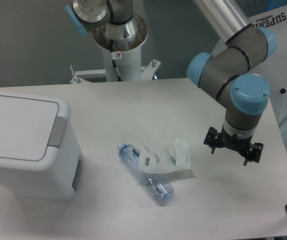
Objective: Open the trash can
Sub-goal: 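Move the gripper from its start pose toward the table center, then swing the open gripper over to the trash can lid edge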
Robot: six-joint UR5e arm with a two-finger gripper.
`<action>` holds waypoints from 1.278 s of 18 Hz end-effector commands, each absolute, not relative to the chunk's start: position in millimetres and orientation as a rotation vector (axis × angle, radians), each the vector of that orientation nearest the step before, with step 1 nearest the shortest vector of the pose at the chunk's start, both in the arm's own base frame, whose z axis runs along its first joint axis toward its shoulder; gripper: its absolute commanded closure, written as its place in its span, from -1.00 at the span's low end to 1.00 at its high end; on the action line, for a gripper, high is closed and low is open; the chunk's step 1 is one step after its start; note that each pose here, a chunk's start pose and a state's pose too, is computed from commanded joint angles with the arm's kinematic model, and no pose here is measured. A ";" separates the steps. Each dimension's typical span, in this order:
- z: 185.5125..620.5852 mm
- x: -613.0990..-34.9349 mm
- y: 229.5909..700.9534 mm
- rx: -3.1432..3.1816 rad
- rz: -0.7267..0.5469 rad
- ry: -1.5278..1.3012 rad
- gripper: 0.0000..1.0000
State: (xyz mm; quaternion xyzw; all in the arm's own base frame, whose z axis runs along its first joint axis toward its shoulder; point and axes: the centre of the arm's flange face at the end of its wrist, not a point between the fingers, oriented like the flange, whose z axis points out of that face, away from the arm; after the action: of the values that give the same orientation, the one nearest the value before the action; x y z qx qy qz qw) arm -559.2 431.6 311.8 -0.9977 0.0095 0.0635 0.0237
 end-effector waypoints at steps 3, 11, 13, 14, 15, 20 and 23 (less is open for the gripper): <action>313.0 -557.1 434.2 -3.084 0.199 0.036 -1.00; 320.4 -534.9 437.4 -3.073 0.182 0.080 -1.00; 320.1 -523.9 435.3 -3.072 0.173 0.083 -1.00; 325.9 -516.0 440.3 -3.059 0.172 0.091 -1.00; 329.3 -513.0 440.0 -3.041 0.156 0.090 -1.00; 350.9 -488.7 447.5 -2.950 0.103 0.092 -1.00; 369.9 -471.0 449.5 -2.880 0.059 -0.054 -1.00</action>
State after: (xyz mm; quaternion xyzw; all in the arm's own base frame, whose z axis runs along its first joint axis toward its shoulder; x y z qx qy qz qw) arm -471.0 449.5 369.9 -0.9912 -0.0185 0.0203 0.1298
